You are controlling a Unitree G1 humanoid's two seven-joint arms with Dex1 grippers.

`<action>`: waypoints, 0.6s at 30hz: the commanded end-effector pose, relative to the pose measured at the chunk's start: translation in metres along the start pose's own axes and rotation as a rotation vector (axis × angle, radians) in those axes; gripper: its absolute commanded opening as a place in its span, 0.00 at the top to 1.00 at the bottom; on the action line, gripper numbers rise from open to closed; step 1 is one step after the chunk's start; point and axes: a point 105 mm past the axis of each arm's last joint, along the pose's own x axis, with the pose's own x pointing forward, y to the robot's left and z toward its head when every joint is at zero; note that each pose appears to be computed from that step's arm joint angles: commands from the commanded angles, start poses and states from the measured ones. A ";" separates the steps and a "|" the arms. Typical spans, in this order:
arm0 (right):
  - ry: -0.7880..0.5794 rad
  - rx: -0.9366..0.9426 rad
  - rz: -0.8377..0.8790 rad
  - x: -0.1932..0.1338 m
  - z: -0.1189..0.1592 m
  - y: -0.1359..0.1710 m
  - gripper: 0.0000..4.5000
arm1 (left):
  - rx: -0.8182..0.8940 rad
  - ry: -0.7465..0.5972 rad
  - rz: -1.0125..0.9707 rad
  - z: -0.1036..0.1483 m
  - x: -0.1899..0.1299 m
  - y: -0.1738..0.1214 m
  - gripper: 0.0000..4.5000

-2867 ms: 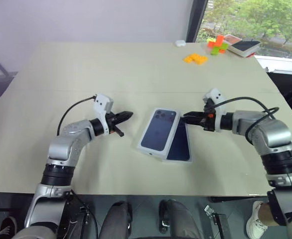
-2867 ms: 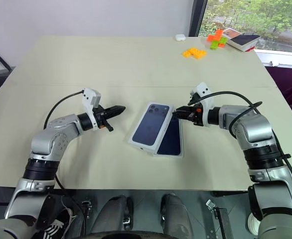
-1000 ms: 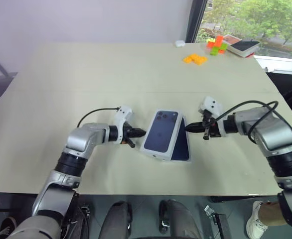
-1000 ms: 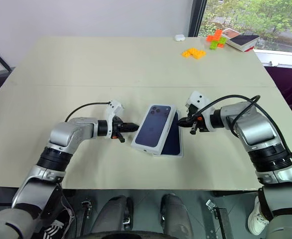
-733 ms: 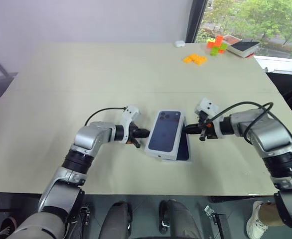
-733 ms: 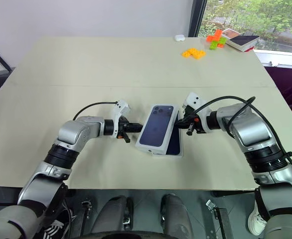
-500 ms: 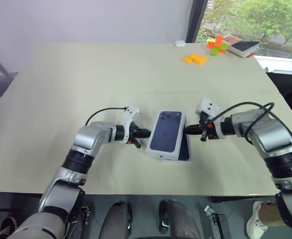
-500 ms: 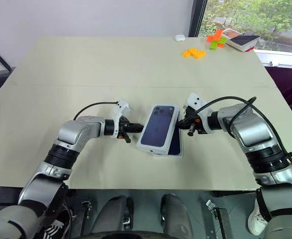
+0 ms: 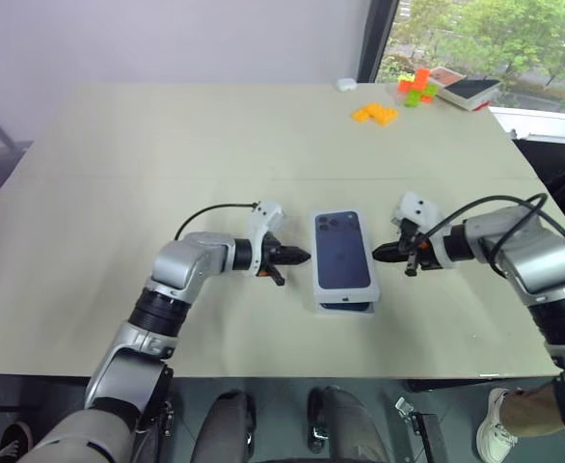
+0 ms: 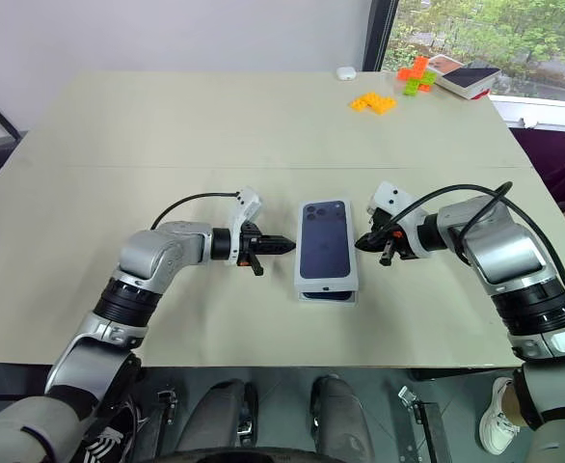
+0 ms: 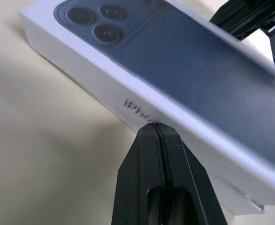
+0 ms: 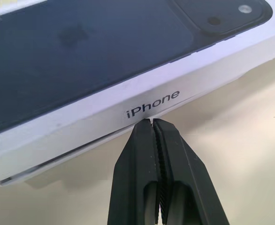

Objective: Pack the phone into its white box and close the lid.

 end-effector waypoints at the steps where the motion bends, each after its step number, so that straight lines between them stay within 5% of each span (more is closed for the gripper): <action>1: 0.031 -0.034 0.011 -0.012 -0.002 0.000 0.98 | 0.026 -0.034 -0.004 0.010 -0.008 -0.003 1.00; 9: 0.083 -0.072 -0.053 -0.023 -0.007 -0.018 0.98 | 0.030 -0.044 -0.009 0.011 -0.008 -0.004 1.00; 18: -0.039 -0.068 -0.089 -0.009 0.021 -0.021 0.98 | 0.026 -0.050 -0.018 0.012 -0.003 -0.005 1.00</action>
